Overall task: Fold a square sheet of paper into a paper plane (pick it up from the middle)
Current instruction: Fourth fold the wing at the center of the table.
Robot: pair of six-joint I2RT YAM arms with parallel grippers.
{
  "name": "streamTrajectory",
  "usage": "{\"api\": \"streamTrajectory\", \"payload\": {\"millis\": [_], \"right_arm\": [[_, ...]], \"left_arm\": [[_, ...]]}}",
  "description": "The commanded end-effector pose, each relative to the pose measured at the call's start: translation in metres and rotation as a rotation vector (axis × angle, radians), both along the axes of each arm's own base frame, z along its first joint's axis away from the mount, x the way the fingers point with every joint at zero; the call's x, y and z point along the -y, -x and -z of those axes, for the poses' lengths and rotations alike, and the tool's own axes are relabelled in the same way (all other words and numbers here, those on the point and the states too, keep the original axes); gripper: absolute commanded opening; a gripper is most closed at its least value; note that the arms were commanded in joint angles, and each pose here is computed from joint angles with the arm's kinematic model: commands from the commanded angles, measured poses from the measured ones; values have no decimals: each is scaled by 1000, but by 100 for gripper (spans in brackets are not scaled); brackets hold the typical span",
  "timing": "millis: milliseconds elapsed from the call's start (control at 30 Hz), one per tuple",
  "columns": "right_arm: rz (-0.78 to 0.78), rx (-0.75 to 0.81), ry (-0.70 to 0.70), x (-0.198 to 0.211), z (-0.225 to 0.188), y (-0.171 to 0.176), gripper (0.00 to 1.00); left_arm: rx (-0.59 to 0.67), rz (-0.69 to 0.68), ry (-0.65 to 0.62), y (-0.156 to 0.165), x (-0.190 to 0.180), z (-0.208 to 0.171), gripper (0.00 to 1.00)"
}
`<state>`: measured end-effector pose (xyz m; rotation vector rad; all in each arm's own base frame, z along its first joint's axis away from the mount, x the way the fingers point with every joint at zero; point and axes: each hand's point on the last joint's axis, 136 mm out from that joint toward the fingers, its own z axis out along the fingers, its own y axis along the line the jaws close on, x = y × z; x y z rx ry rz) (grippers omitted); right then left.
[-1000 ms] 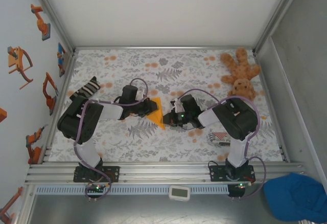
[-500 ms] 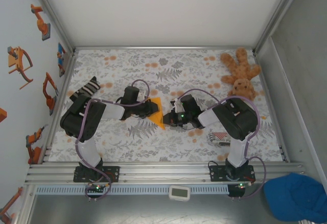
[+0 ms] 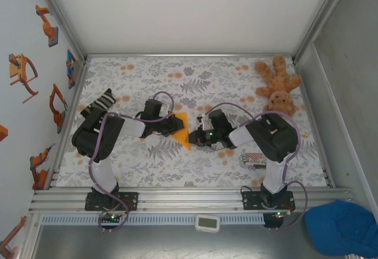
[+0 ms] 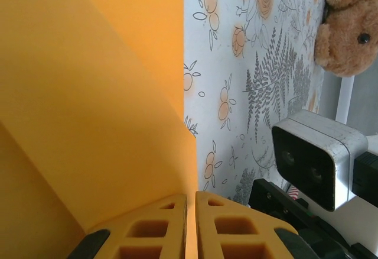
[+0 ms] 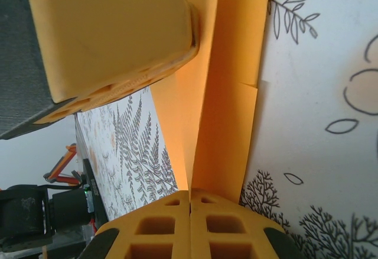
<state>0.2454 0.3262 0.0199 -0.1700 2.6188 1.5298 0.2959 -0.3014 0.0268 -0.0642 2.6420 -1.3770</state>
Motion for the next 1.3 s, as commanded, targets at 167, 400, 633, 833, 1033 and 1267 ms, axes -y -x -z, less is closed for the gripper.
{"api": "streamTrajectory", "payload": {"millis": [167,400,633,833,1033,1267], "right_arm": [[58,-137,247,39,67,24,0],[56,-130,251,39,65,23,0],[57,-85,226,35,50,16,8],[85,18,117,22,3,-2,20],[159,42,110,34,-13,-12,27],[225,114,223,45,-29,-39,27]], "left_arm": [[-7,24,-9,2,3,7,12],[-19,23,-23,3,2,13,12],[-31,20,-45,6,-2,20,12],[-40,13,-73,8,-7,27,12],[-36,12,-71,7,-7,26,12],[-27,13,-65,5,-6,23,12]]}}
